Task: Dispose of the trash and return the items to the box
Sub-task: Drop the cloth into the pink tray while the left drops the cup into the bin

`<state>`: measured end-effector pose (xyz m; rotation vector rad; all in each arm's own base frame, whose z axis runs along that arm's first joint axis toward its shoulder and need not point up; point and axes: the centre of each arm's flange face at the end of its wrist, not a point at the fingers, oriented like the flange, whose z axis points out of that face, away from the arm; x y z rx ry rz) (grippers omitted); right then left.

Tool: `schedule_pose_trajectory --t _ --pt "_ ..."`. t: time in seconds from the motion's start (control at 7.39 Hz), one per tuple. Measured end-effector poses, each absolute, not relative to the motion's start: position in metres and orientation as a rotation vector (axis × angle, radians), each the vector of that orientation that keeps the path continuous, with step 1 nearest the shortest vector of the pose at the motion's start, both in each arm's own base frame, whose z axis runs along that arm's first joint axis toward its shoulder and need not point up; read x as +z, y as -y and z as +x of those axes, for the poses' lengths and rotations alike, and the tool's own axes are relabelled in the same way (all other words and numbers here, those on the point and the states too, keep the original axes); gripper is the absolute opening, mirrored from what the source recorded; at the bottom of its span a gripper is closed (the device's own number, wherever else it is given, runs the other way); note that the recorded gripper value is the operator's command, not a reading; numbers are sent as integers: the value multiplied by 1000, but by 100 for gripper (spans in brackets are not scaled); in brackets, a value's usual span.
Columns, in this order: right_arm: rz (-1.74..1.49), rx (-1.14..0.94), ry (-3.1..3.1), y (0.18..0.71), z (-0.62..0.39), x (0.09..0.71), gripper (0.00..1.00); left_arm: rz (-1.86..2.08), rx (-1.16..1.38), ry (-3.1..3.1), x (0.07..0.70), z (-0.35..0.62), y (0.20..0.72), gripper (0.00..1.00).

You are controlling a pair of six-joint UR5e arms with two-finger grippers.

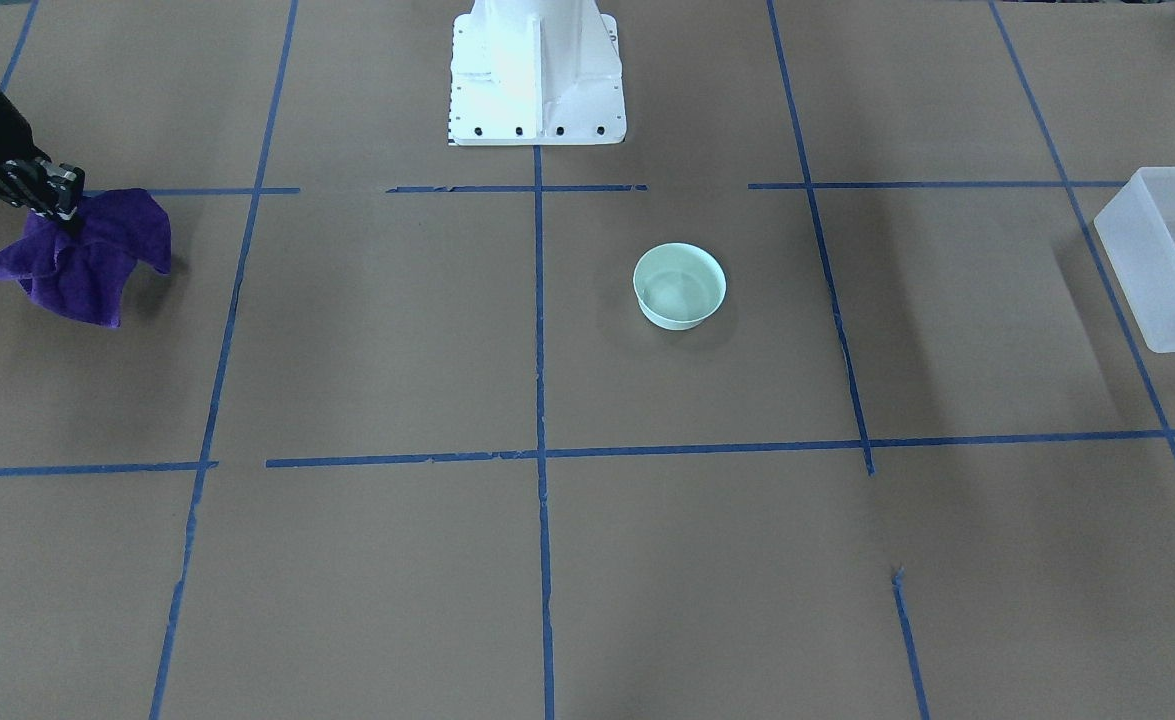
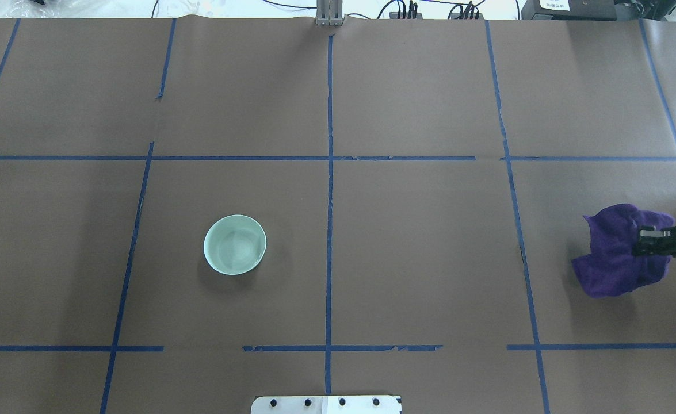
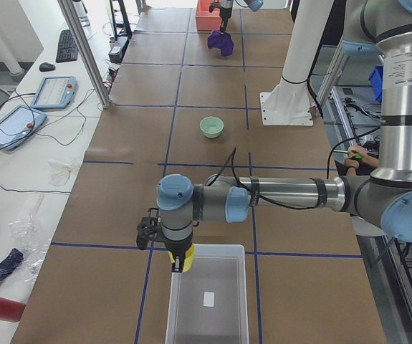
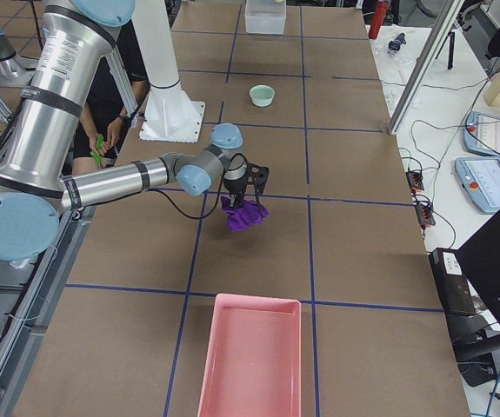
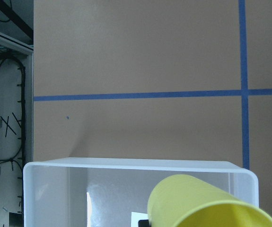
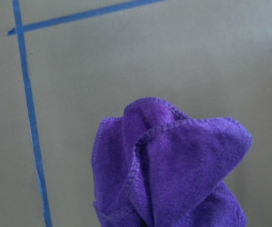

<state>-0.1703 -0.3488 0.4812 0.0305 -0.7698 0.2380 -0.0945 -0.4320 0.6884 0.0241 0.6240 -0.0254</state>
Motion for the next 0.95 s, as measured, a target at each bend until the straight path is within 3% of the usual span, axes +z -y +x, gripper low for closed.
schedule_pose_trajectory --t 0.41,0.81,0.95 --pt "104 191 690 397 -113 436 0 25 -17 -715 750 -79 393 0" --pt "165 147 684 408 -61 428 0 37 17 -767 784 -55 385 0" --pt "177 141 682 409 -53 428 0 37 29 -779 786 -49 386 41"
